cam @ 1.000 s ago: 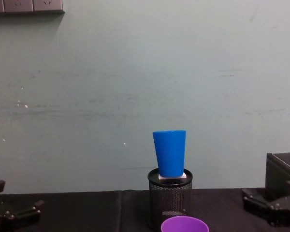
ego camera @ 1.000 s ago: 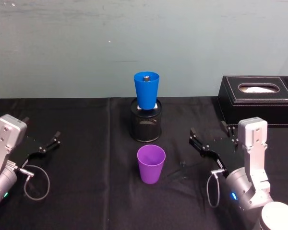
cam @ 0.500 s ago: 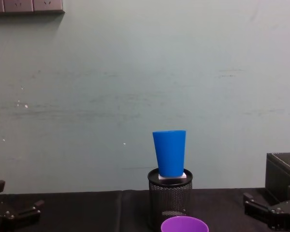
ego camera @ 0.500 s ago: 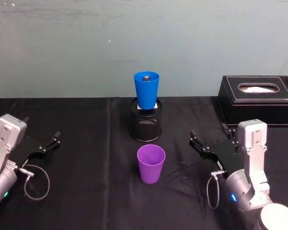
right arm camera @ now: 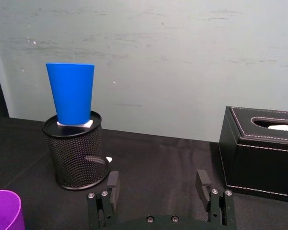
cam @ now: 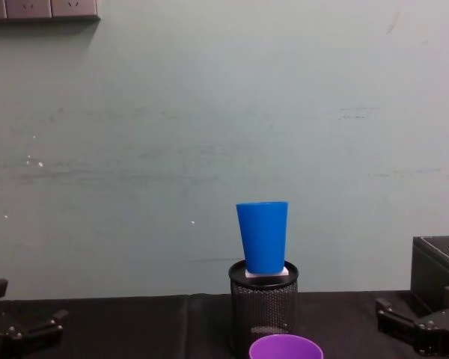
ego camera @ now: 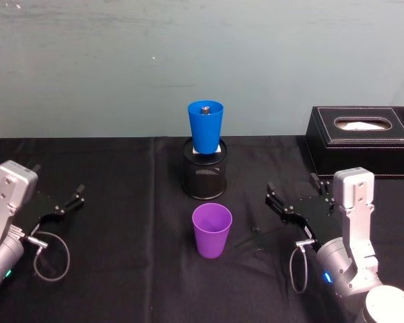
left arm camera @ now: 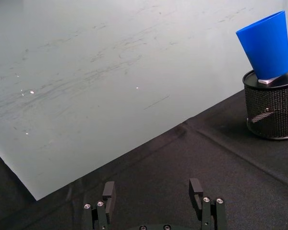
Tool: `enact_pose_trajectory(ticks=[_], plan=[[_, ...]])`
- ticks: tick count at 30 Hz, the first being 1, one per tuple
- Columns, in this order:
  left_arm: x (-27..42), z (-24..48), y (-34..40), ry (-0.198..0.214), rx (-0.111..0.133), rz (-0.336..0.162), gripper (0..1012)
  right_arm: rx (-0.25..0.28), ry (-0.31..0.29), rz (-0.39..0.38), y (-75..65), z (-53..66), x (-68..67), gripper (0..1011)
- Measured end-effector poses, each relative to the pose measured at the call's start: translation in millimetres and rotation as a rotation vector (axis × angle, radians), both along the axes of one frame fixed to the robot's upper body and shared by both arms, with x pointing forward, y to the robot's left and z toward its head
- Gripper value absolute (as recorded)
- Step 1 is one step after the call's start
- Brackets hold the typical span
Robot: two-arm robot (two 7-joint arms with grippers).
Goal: Pick up one cup with a gripper and tap it against the other cup.
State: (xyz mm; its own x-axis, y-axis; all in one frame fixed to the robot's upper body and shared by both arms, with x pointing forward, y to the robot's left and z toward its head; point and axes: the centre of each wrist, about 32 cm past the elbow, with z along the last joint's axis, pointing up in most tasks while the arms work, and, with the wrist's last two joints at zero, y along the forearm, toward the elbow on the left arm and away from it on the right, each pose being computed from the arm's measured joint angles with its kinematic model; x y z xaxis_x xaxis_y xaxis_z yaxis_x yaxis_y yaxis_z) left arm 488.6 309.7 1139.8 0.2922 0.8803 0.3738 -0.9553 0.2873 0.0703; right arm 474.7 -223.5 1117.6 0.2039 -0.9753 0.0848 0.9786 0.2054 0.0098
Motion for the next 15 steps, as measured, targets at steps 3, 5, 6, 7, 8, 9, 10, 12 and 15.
enact_pose_trajectory(ticks=[3, 5, 6, 7, 8, 9, 10, 12, 15], plan=[[0.0, 0.0, 0.0, 0.0, 0.0, 0.0, 1000, 0.0, 0.0, 0.0, 0.0, 0.1, 0.1, 1002], [0.0, 0.0, 0.0, 0.0, 0.0, 0.0, 1000, 0.0, 0.0, 0.001, 0.0, 0.1, 0.1, 1003], [0.0, 0.0, 0.0, 0.0, 0.0, 0.0, 1000, 0.0, 0.0, 0.001, 0.0, 0.2, 0.2, 1002], [0.0, 0.0, 0.0, 0.0, 0.0, 0.0, 1000, 0.0, 0.0, 0.001, -0.1, 0.2, 0.2, 1003], [0.0, 0.0, 0.0, 0.0, 0.0, 0.0, 1000, 0.0, 0.0, 0.001, -0.1, 0.2, 0.2, 1002], [0.0, 0.0, 0.0, 0.0, 0.0, 0.0, 1000, 0.0, -0.001, 0.001, -0.1, 0.3, 0.2, 1003], [0.0, 0.0, 0.0, 0.0, 0.0, 0.0, 1000, 0.0, -0.001, 0.001, -0.1, 0.2, 0.2, 1002], [0.0, 0.0, 0.0, 0.0, 0.0, 0.0, 1000, 0.0, 0.0, 0.001, -0.1, 0.2, 0.2, 1003], [0.0, 0.0, 0.0, 0.0, 0.0, 0.0, 1000, 0.0, 0.0, 0.002, -0.1, 0.2, 0.2, 1003]])
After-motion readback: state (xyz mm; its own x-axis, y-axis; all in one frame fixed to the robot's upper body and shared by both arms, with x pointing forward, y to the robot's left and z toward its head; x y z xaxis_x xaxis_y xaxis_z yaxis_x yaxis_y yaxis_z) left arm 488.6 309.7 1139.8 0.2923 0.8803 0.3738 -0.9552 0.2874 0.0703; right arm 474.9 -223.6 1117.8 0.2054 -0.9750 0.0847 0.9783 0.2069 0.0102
